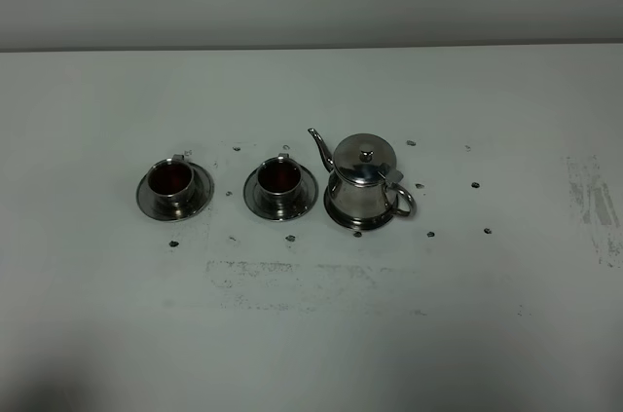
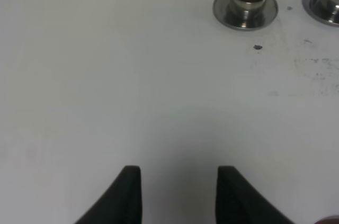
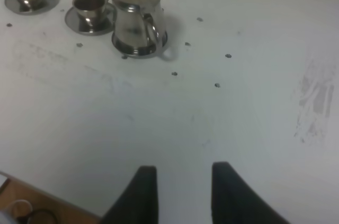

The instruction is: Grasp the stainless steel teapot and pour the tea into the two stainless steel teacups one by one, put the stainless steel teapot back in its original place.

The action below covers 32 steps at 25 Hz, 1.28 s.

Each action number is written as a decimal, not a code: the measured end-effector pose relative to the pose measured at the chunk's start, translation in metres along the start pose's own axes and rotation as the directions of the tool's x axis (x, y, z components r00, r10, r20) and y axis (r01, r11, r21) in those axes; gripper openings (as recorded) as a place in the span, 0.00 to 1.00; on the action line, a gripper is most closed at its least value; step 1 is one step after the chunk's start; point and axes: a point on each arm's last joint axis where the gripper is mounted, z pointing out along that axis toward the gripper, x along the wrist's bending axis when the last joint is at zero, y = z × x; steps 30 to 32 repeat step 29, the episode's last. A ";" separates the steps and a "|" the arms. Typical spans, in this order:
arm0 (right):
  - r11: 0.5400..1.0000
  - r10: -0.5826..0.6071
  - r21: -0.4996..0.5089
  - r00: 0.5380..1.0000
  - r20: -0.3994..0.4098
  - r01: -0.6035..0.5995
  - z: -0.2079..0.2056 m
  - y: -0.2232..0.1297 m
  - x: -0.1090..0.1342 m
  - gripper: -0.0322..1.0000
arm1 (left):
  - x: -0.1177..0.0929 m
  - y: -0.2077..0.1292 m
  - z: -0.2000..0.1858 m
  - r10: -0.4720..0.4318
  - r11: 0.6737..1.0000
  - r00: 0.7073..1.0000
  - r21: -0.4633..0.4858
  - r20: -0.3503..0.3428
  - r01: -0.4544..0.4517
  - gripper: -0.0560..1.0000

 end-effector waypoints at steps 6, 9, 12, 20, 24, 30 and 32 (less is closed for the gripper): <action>1.000 0.000 0.000 1.000 -0.001 0.000 0.000 0.000 0.000 0.26 | 0.000 0.000 0.000 0.000 1.000 1.000 0.000 0.000 0.000 0.41; 1.000 0.001 0.000 1.000 -0.002 -0.001 0.000 0.000 0.000 0.26 | 0.000 0.000 0.000 0.000 1.000 1.000 0.000 0.000 0.000 0.41; 1.000 0.001 -0.001 1.000 -0.003 -0.001 0.000 0.000 0.000 0.26 | 0.000 0.000 0.000 0.000 1.000 1.000 0.000 0.000 0.000 0.41; 1.000 0.007 -0.003 1.000 -0.015 -0.007 0.000 0.000 0.001 0.26 | 0.000 0.000 0.000 0.000 1.000 1.000 0.000 0.000 0.000 0.41; 1.000 0.008 -0.003 1.000 -0.017 -0.008 0.000 0.000 0.002 0.26 | 0.000 0.000 0.000 0.000 1.000 1.000 0.000 0.000 0.000 0.41; 1.000 0.009 -0.004 1.000 -0.018 -0.009 0.000 0.000 0.002 0.26 | 0.000 0.000 0.000 0.000 1.000 1.000 0.000 0.000 0.000 0.41; 1.000 0.009 -0.004 1.000 -0.018 -0.009 0.000 0.000 0.002 0.26 | 0.000 0.000 0.000 0.000 1.000 1.000 0.000 0.000 0.000 0.41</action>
